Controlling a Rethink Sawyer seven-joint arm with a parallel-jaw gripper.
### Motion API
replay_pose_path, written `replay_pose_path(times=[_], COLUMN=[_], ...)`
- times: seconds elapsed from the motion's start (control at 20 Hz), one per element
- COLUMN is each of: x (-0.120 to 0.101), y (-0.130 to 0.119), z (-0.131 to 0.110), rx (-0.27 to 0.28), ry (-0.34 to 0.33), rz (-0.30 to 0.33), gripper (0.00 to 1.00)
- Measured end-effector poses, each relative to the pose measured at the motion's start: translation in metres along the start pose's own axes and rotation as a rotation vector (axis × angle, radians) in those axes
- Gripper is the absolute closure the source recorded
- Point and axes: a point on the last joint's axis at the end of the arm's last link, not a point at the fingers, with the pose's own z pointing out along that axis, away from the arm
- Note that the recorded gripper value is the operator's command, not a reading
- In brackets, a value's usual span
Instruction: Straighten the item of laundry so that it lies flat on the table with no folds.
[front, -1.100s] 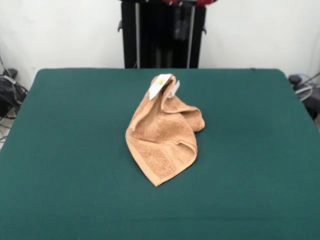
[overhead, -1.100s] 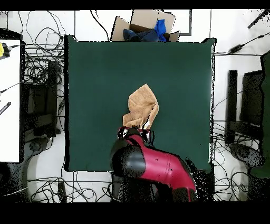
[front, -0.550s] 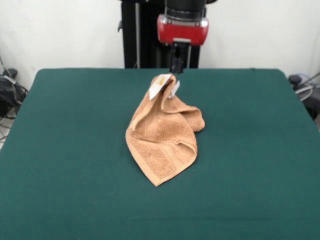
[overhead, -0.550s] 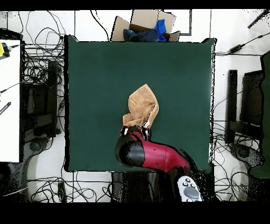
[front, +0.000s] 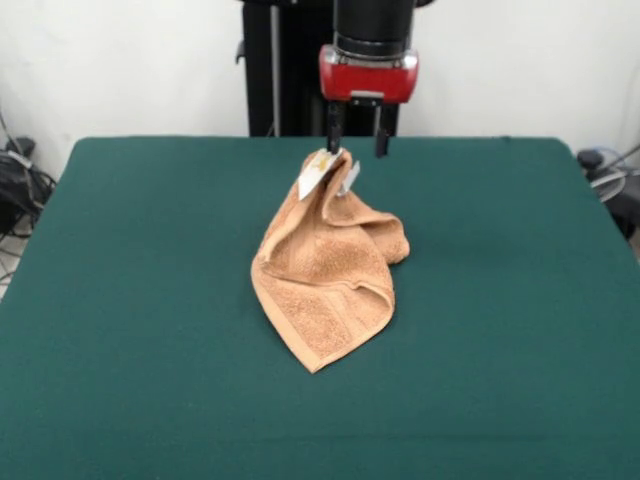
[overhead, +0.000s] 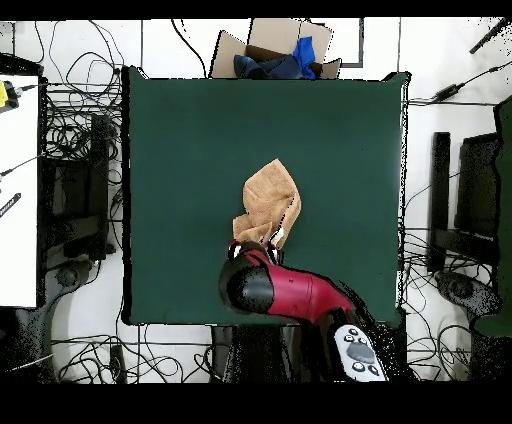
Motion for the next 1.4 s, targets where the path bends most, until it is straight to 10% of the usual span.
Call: replay_pose_path(times=[0.6,1.4], x=[-0.010,-0.004], y=[0.003,-0.065], z=[0.002,-0.010], rx=[-0.039,-0.038], ry=[-0.039,-0.090], rz=[-0.028,-0.036], gripper=[0.00,0.00])
